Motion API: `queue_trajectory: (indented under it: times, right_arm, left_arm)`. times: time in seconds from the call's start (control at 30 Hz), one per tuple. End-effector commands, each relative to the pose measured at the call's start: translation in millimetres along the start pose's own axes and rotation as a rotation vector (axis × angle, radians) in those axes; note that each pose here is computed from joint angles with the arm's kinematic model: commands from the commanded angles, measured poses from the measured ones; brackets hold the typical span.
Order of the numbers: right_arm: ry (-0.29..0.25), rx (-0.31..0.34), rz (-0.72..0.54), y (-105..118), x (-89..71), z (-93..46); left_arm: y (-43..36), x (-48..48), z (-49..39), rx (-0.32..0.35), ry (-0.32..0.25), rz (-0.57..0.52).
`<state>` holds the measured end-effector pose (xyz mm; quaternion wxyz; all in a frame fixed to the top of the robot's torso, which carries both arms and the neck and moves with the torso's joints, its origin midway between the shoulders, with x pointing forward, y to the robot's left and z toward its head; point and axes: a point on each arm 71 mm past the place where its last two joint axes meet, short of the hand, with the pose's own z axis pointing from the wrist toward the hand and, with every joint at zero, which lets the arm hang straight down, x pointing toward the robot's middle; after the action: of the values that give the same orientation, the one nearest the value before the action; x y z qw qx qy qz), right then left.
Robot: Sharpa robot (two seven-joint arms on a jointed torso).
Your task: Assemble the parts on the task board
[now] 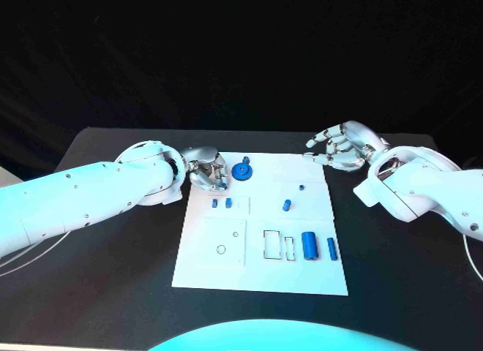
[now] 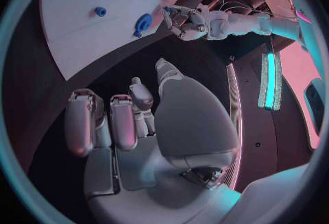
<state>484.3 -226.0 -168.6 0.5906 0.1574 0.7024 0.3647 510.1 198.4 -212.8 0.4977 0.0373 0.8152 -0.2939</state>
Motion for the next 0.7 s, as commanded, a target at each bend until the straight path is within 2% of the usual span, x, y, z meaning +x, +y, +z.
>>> queue_trajectory:
  times: [0.03,0.7]
  right_arm:
    - [0.002,-0.017,-0.011,1.6,0.7,-0.3]
    - [0.006,-0.019,-0.013,2.0,1.2,-0.3]
  left_arm:
    - [-1.6,1.3,0.8,0.003,0.017,-0.001]
    - [-2.2,4.2,6.6,-0.001,0.029,-0.002]
